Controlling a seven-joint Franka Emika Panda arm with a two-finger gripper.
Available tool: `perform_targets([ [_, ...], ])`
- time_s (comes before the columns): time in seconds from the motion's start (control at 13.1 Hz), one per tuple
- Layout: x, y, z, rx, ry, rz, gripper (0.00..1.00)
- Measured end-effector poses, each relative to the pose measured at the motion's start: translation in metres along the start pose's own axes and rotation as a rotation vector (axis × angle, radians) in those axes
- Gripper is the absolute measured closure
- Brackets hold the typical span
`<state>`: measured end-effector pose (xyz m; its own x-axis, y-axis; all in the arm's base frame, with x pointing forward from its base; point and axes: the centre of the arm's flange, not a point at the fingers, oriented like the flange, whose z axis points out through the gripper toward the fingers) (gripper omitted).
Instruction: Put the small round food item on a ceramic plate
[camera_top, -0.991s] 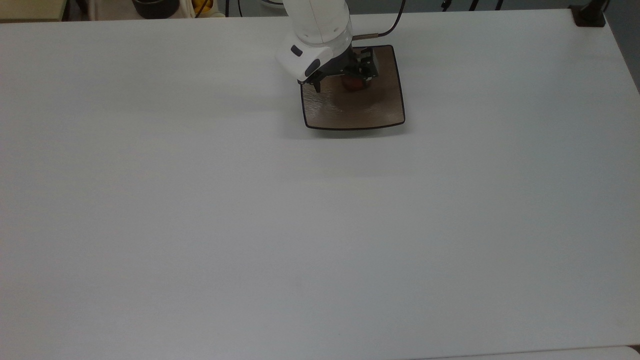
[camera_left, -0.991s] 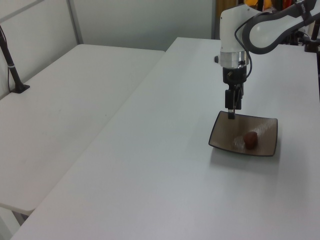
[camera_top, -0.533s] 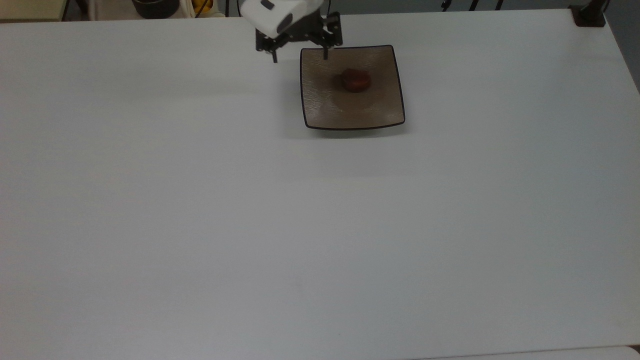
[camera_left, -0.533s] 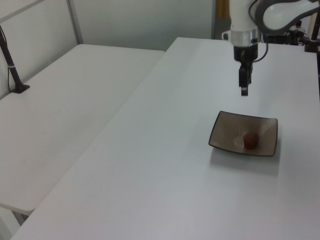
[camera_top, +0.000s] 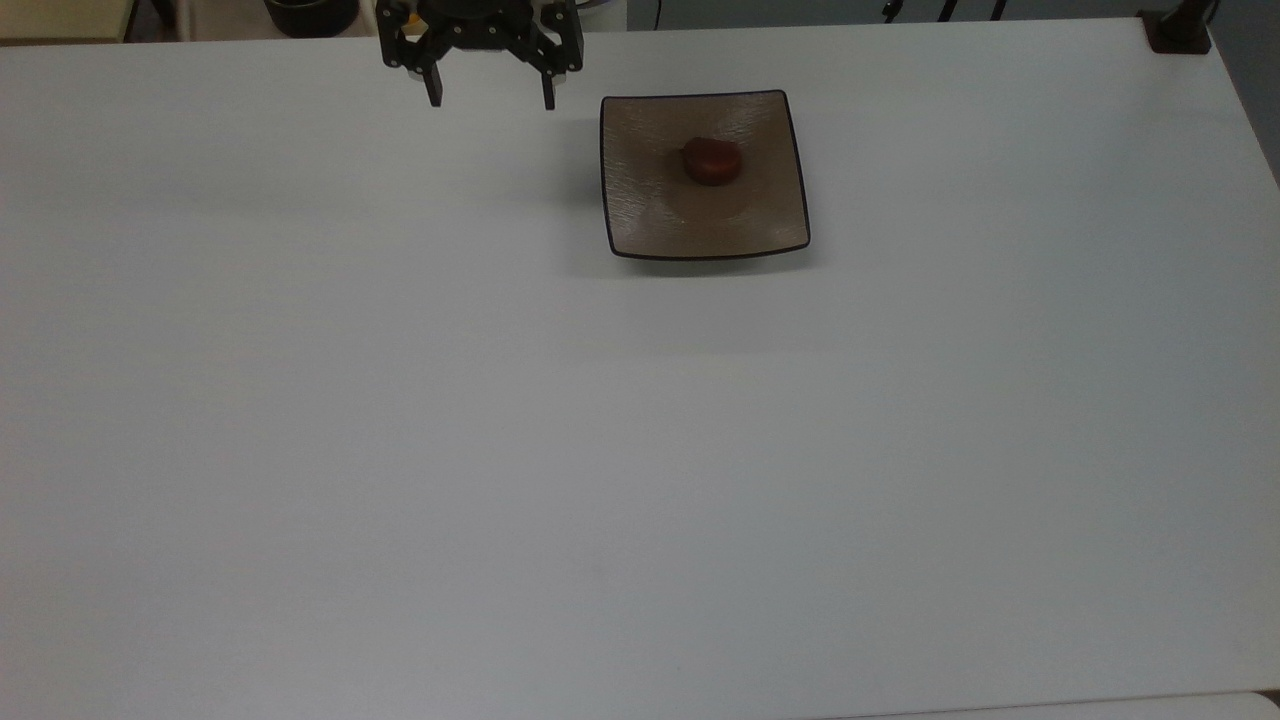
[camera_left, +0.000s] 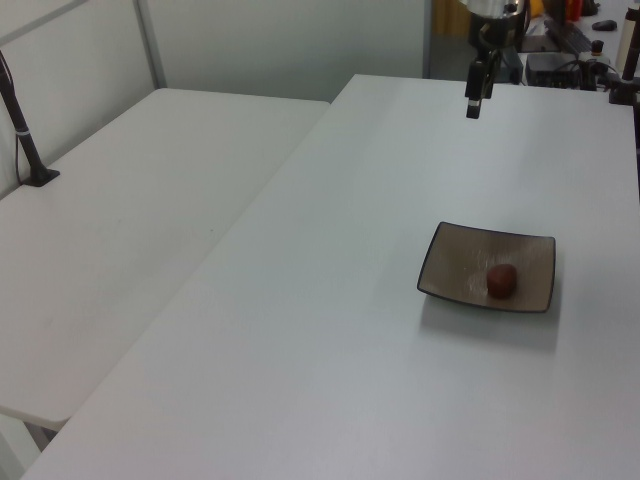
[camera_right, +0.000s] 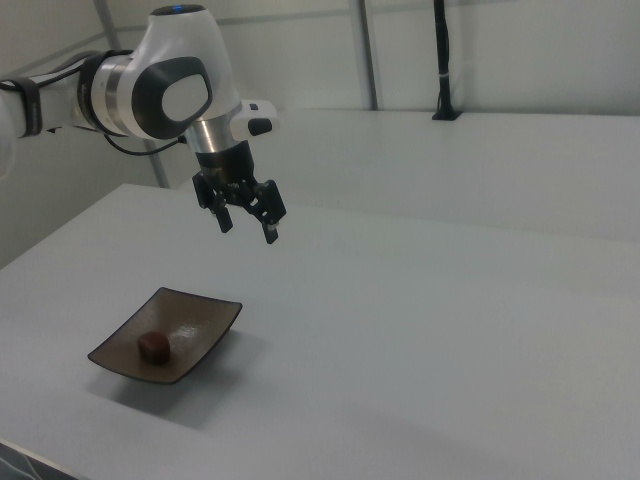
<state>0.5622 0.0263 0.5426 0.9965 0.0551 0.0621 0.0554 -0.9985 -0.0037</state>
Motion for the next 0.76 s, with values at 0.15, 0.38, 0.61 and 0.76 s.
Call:
perform_targets([
  [0.15,0.008,0.000,0.009,0.000,-0.013,0.006,0.00],
  [0.38,0.008,0.008,0.022,-0.002,-0.065,0.021,0.00],
  [0.61,0.007,0.005,0.018,-0.002,-0.068,0.011,0.00],
  [0.76,0.006,0.006,0.012,-0.002,-0.057,0.012,0.00],
])
